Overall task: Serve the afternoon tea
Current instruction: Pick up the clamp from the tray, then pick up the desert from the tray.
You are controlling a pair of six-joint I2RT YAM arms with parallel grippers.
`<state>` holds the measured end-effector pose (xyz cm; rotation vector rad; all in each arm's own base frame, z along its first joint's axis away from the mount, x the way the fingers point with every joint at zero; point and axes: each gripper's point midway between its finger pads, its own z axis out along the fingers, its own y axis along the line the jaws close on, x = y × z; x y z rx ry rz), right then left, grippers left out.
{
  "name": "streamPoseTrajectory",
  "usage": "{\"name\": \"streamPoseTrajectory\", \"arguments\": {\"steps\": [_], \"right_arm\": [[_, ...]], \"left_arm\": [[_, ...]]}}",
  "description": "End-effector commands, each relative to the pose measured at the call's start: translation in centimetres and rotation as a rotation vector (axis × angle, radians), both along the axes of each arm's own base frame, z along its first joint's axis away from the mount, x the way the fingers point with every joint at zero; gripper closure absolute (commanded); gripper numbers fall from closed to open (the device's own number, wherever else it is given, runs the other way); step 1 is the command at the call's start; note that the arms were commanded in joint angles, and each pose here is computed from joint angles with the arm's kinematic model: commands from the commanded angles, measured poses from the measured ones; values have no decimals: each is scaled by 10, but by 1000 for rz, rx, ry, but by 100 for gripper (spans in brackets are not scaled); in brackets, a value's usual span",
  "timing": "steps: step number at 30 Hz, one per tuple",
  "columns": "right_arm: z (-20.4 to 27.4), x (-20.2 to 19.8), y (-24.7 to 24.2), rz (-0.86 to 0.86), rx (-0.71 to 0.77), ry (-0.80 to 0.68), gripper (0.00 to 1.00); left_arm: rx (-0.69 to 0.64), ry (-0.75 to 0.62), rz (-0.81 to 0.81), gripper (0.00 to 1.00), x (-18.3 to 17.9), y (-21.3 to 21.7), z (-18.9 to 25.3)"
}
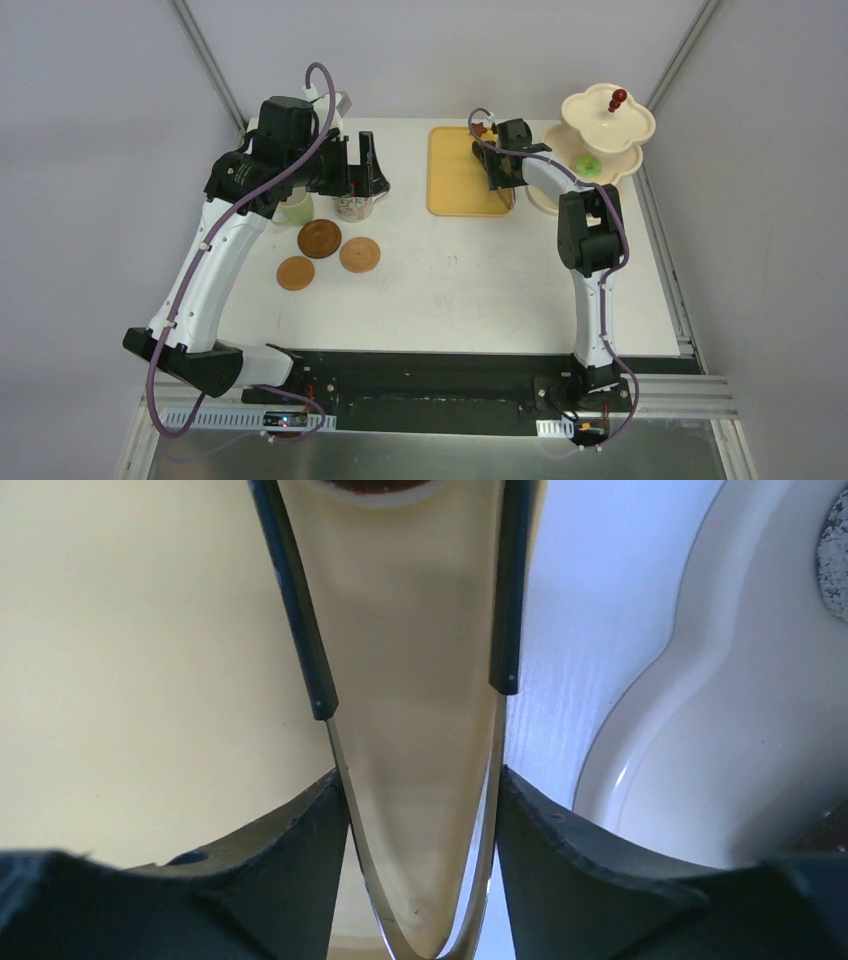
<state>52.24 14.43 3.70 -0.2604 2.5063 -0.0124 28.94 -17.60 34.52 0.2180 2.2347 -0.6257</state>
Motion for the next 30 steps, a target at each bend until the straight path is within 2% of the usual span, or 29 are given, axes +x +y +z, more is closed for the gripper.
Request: {"name": "streamPoseTrajectory", "arguments": {"steps": [1, 5, 13, 24, 30], "right_arm": [[28, 12, 1, 10, -17, -77, 48], [38, 11, 1, 37, -26, -85, 60], [51, 7, -1, 42, -41, -94, 65], [92, 0, 6, 64, 13, -138, 86], [101, -20, 12, 106, 60, -102, 95]], "left_arm": [[3, -28, -9, 1, -5, 0, 9], [5, -28, -6, 1, -4, 1, 8], [5, -30, -10, 1, -4, 1, 8], [13, -41, -7, 1, -6, 3, 9], [10, -45, -11, 1, -7, 3, 9]]}}
